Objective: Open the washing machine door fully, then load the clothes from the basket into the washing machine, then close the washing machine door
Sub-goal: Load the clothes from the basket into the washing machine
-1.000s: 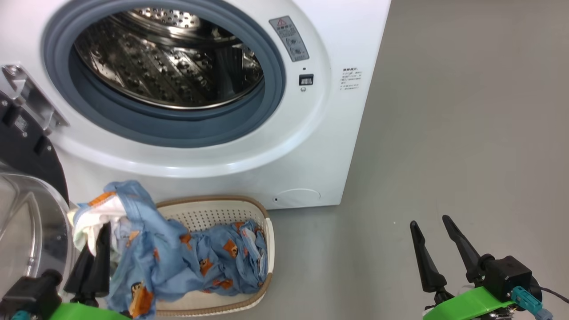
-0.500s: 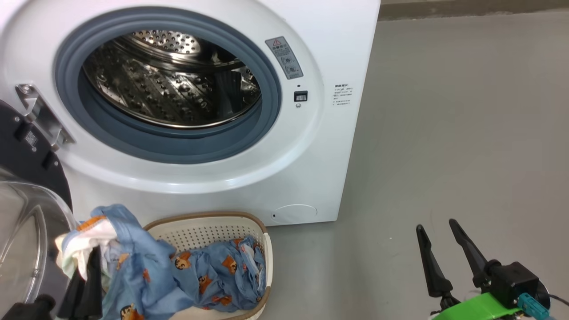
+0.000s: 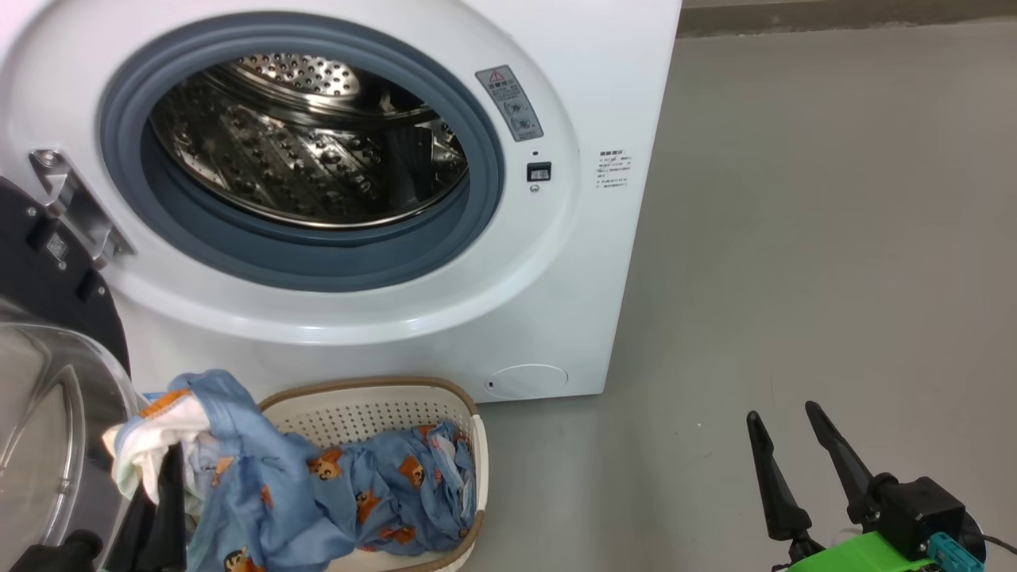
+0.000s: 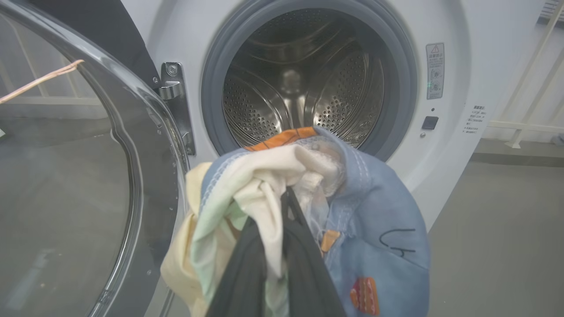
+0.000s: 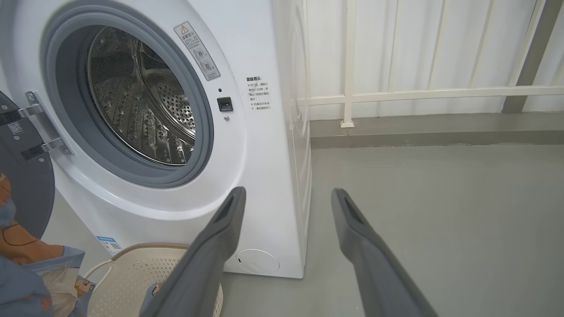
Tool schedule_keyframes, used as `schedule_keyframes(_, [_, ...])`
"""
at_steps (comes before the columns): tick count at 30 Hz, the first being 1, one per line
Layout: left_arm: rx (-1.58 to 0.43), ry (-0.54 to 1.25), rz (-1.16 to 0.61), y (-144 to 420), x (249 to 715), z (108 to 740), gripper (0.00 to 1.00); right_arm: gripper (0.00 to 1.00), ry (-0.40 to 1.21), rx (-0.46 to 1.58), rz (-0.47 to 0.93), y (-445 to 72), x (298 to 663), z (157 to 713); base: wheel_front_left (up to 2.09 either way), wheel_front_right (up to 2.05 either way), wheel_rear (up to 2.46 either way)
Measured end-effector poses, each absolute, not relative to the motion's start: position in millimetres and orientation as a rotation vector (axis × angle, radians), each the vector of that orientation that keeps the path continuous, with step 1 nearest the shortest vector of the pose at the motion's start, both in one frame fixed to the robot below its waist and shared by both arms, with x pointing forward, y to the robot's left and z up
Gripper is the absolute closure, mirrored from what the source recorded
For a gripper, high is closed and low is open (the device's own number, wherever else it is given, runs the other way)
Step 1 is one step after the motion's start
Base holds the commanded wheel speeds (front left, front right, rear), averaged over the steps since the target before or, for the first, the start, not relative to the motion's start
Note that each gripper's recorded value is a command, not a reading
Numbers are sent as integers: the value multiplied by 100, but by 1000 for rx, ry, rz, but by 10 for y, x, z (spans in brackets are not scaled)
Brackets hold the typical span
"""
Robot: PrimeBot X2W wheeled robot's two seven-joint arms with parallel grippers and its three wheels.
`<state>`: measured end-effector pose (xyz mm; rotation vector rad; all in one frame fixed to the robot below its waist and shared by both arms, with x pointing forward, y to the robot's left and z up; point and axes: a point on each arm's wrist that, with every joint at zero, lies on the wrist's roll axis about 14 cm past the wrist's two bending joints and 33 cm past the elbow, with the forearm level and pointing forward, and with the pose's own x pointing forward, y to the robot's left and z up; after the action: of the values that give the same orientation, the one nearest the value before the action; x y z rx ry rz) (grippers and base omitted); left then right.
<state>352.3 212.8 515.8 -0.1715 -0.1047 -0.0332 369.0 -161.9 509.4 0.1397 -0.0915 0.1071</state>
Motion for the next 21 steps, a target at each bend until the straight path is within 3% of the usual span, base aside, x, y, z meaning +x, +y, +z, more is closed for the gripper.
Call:
schedule_keyframes(11, [-188,-75,-34,2115,3600,5060,100,0,-53,152,100,-1627,3715,4964,0,0,0])
schedule_keyframes(21, [-205,-98,-98,1966,3957,5134,100,0,-28,161,88,-1654,3751,4878,0,0,0])
